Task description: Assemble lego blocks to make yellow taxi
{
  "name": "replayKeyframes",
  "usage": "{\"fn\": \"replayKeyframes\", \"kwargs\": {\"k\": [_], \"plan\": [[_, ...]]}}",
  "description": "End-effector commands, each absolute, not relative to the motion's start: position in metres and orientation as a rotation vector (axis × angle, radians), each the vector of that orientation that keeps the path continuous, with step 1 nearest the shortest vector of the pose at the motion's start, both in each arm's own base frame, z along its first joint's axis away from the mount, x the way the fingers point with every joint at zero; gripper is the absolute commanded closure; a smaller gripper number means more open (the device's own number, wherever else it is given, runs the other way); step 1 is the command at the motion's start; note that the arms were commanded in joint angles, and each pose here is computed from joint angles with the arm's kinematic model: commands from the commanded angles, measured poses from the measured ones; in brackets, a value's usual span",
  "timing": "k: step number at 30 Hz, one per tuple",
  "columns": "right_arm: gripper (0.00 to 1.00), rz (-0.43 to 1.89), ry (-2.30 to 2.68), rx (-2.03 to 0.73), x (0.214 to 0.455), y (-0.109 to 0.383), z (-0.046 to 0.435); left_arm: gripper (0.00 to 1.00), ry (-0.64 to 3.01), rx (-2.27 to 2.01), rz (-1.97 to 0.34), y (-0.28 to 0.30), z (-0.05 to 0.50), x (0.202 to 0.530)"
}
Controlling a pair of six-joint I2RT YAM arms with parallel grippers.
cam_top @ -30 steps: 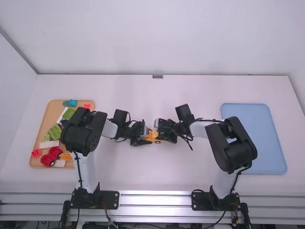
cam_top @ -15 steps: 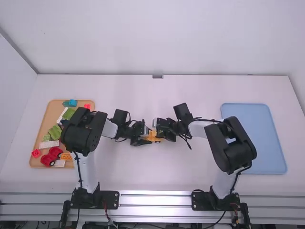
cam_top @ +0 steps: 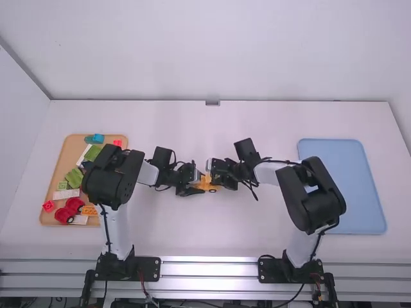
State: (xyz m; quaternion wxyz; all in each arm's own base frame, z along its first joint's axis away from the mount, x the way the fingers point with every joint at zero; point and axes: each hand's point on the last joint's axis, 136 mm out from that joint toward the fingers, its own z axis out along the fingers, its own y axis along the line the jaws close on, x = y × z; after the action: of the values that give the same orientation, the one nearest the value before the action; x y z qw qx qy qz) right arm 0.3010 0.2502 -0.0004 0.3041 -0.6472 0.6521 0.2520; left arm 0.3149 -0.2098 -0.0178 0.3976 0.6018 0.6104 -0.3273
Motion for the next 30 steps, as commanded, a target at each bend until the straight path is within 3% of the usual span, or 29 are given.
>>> {"fn": "replayKeyframes", "kwargs": {"k": [1, 30], "plan": [[0.94, 0.619, 1.825, -1.731, 0.298, 0.237, -0.021, 0.50, 1.570, 1.542, -0.812, -0.210, -0.027, 0.315], [0.94, 0.725, 1.831, -1.731, 0.281, 0.239, -0.008, 0.50, 1.572, 1.538, -0.809, -0.208, -0.026, 0.316]]}}
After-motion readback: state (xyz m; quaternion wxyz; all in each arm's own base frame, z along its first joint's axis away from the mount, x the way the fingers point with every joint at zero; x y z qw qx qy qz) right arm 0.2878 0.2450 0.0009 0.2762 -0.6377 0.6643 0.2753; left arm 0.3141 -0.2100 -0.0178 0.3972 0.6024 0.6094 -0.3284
